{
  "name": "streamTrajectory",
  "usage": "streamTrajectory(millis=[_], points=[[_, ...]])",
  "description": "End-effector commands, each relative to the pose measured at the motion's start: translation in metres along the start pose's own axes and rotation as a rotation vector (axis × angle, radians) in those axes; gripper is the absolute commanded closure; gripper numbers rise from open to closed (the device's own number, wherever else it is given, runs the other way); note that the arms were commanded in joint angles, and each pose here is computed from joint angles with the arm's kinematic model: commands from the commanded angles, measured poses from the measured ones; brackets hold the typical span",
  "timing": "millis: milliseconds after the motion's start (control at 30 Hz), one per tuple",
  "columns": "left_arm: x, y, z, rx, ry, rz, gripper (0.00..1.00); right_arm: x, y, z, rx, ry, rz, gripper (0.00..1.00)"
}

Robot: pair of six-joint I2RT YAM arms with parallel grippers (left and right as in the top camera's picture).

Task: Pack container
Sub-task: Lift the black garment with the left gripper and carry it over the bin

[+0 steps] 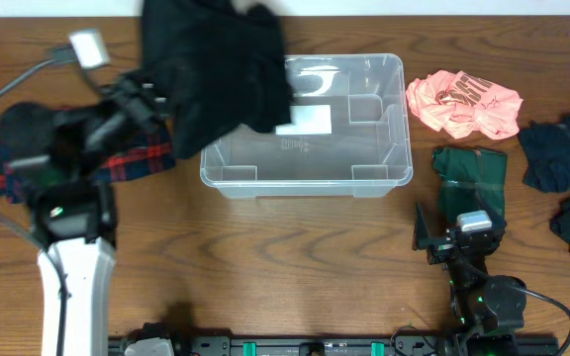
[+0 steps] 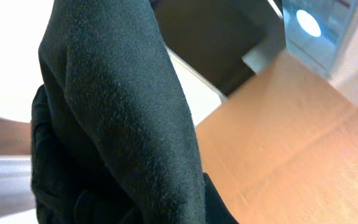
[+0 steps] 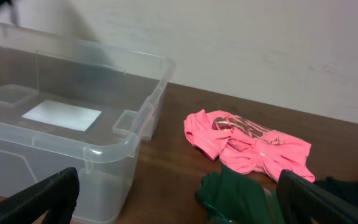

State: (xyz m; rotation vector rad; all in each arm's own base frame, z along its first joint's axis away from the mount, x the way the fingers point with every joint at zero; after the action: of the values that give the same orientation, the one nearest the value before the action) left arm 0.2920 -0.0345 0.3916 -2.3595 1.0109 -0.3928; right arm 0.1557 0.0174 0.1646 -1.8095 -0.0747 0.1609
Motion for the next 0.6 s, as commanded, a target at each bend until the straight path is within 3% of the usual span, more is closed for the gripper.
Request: streamTrajectory(millis=[0,333,567], points=[[0.029,0.009,0.002,0.018,0.012,0.021,0.94,0.000,0.001,-0.002,0.015,0.016,0.004,0.01],[0.104,0.060,0.054,-0.098,-0.110,0.116,0.94,0.000,0.001,-0.002,0.015,0.016,0.004,0.01],[0.128,0.080,0.049,-0.139,-0.102,0.099,0.94,0.000,0.001,-0.002,0.015,0.016,0.004,0.01]])
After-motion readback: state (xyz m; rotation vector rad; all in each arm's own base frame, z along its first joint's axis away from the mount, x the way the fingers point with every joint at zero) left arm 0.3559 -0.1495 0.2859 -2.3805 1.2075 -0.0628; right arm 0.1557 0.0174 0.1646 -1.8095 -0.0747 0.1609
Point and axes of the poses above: each gripper's point midway between its finger pads, its own x axis out along the fingers, its own z axis along the line the jaws close on, y = z × x, the point moved 9 cm from there along -x, back along the fingers, and after that the axes turned 7 degrees about -x, right-handed, at the moved point
